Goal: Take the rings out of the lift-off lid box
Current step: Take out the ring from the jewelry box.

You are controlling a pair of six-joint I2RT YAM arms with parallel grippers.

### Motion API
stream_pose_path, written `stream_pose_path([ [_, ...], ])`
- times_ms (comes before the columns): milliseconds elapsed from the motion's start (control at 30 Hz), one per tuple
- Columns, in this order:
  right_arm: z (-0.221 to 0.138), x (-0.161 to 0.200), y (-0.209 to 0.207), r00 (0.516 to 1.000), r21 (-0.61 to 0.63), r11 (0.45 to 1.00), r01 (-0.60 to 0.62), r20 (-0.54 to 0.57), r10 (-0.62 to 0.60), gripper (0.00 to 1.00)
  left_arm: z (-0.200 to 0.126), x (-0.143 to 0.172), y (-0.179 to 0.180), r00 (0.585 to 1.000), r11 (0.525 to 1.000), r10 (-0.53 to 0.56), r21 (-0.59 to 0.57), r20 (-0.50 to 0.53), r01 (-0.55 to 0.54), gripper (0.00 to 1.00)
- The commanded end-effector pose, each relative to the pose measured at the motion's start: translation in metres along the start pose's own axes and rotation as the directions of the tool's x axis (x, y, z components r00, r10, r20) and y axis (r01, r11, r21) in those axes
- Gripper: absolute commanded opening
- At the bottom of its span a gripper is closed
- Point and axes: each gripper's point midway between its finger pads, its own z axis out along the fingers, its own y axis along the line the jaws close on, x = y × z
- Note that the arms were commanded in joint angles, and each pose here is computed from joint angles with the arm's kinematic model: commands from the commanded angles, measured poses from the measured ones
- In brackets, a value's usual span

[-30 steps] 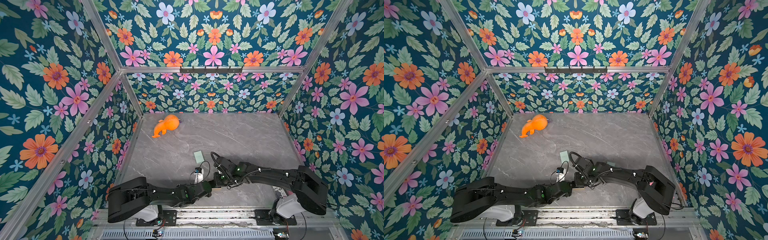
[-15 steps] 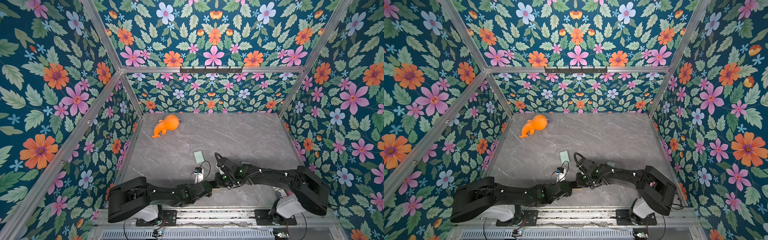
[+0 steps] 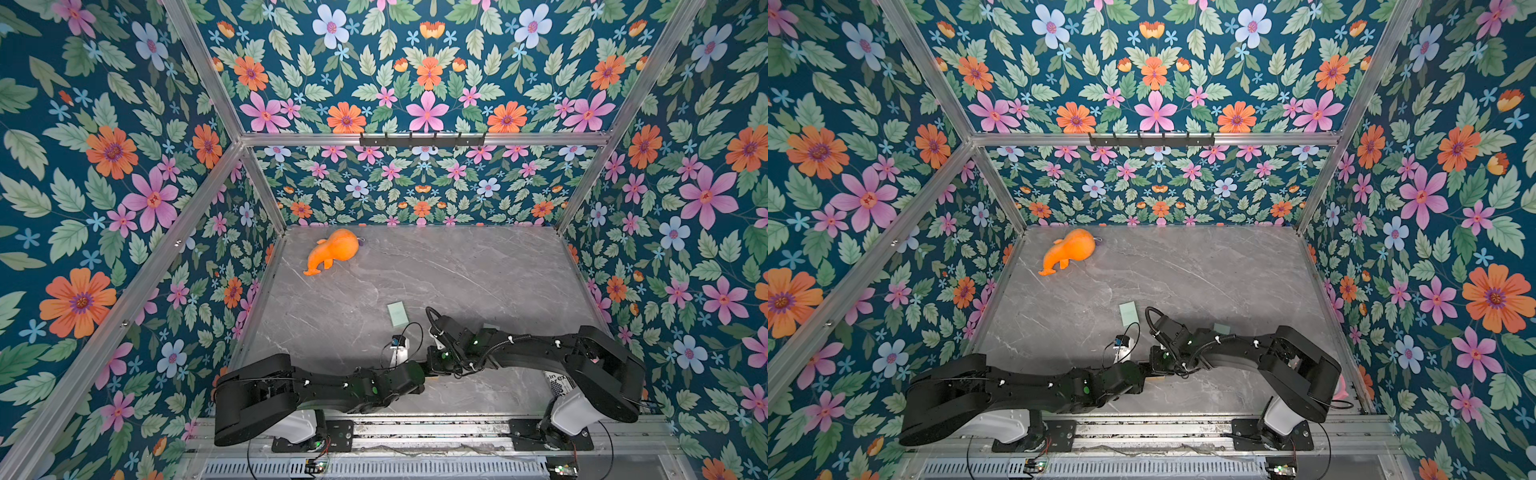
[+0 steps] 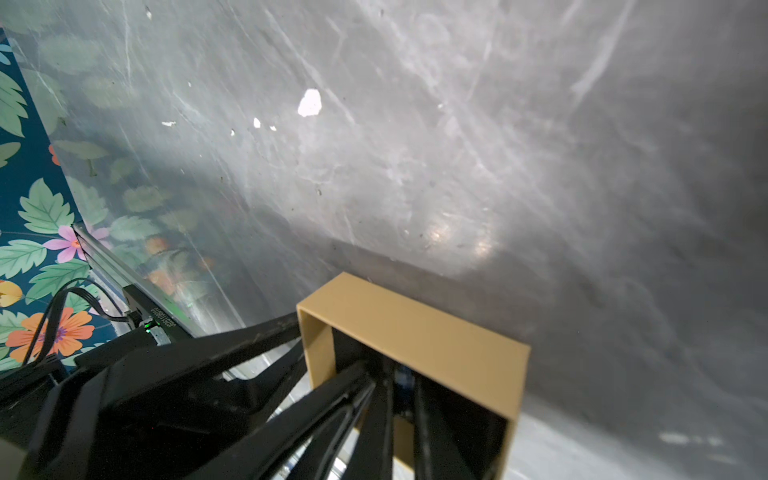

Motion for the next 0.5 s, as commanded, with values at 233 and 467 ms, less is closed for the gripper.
stream_pose_path([
  [233,-0.016,-0.007,0.021,0.999,-0.104,0.994,0.021,0.046,-0.016,0.08,0.009,0.019,0.015,0.997,0.998,0.022,-0.055,-0.072,-0.026,0.33],
  [467,-0.021,-0.006,0.025,0.999,-0.162,0.987,0.018,0.053,-0.010,0.08,0.013,0.026,0.021,0.995,0.996,0.029,-0.079,-0.096,-0.037,0.33],
])
